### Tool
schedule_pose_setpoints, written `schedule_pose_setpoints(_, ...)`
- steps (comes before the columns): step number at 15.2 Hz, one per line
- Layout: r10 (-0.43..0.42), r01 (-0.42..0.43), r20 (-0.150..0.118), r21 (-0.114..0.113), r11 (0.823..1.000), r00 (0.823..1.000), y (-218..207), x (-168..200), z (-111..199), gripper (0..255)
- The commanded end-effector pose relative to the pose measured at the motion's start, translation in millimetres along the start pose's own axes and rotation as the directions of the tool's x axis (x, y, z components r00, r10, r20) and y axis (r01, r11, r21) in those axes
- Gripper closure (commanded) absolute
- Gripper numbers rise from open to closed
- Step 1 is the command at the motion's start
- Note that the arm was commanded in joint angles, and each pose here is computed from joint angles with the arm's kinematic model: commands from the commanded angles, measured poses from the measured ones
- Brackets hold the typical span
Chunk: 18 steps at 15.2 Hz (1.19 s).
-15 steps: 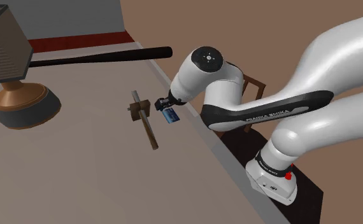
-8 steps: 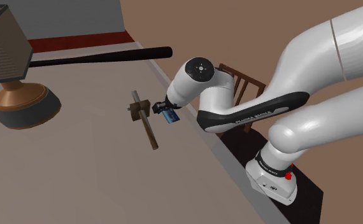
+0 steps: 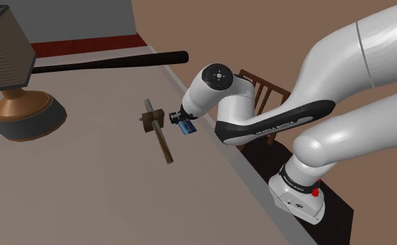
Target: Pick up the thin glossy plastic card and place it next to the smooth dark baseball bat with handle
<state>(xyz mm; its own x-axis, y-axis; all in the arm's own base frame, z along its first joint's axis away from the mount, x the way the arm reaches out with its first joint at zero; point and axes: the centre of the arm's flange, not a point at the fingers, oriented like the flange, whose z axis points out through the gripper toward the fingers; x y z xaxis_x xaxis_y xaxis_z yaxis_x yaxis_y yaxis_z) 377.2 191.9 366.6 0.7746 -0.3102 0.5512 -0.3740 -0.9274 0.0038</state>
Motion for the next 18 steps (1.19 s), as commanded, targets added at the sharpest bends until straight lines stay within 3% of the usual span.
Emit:
schedule_pose_setpoints(1, 0.000, 0.000, 0.000, 0.000, 1.000, 1.000, 0, 0, 0, 255)
schedule_pose_setpoints(9, 0.000, 0.000, 0.000, 0.000, 1.000, 1.000, 0, 0, 0, 255)
schedule_pose_setpoints(18, 0.000, 0.000, 0.000, 0.000, 1.000, 1.000, 0, 26, -40, 255)
